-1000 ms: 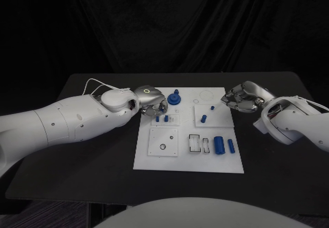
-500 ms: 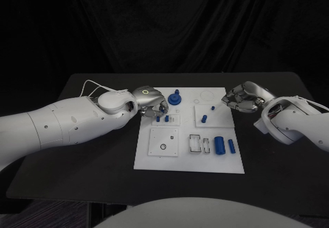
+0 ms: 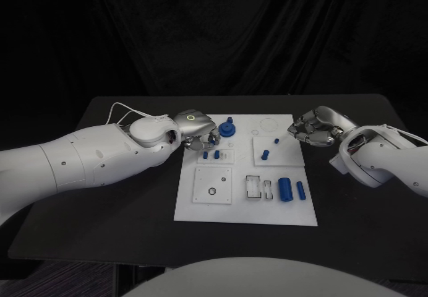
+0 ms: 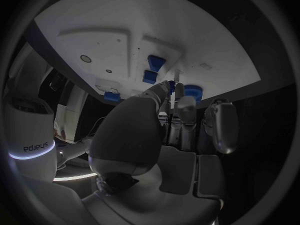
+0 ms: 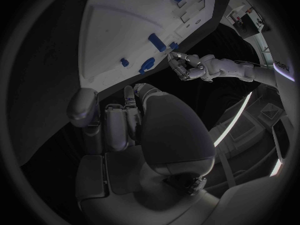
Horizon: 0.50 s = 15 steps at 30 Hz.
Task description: Assemble the parts on the task board
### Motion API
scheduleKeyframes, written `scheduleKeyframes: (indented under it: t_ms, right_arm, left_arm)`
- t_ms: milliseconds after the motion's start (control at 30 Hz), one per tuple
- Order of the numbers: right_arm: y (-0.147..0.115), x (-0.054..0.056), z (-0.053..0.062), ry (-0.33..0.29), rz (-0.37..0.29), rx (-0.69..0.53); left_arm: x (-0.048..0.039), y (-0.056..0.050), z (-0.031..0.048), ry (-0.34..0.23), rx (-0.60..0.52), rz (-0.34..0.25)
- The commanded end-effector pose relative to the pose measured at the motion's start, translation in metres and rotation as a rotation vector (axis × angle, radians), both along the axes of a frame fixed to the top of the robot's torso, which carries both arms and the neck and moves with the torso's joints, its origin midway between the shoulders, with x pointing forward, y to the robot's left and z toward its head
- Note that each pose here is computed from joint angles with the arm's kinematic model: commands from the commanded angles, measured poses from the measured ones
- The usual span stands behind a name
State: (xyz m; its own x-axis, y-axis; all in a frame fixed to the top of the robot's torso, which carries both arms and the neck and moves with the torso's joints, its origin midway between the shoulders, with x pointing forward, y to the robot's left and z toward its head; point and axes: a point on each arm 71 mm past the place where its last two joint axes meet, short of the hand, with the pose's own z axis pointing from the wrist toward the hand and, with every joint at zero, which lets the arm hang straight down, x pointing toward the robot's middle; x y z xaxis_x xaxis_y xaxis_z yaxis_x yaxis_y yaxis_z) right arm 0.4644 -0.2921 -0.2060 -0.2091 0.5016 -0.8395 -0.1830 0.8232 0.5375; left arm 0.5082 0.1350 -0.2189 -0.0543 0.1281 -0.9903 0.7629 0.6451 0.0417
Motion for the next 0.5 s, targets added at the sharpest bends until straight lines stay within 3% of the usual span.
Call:
scheduleKeyframes:
  t_ms: [33,500]
  right_arm:
    - [-0.0007,-0.0008,-0.0019,0.017,-0.010,-0.005]
    - [0.0010,-0.0005,-0.0023,0.021,-0.005,-0.006]
  left_arm:
    - [0.0032,-0.0020,0.0002,0.009,0.014,0.014]
    - [0.0112,-0.0102,-0.0036,0.028,0.047,0.020]
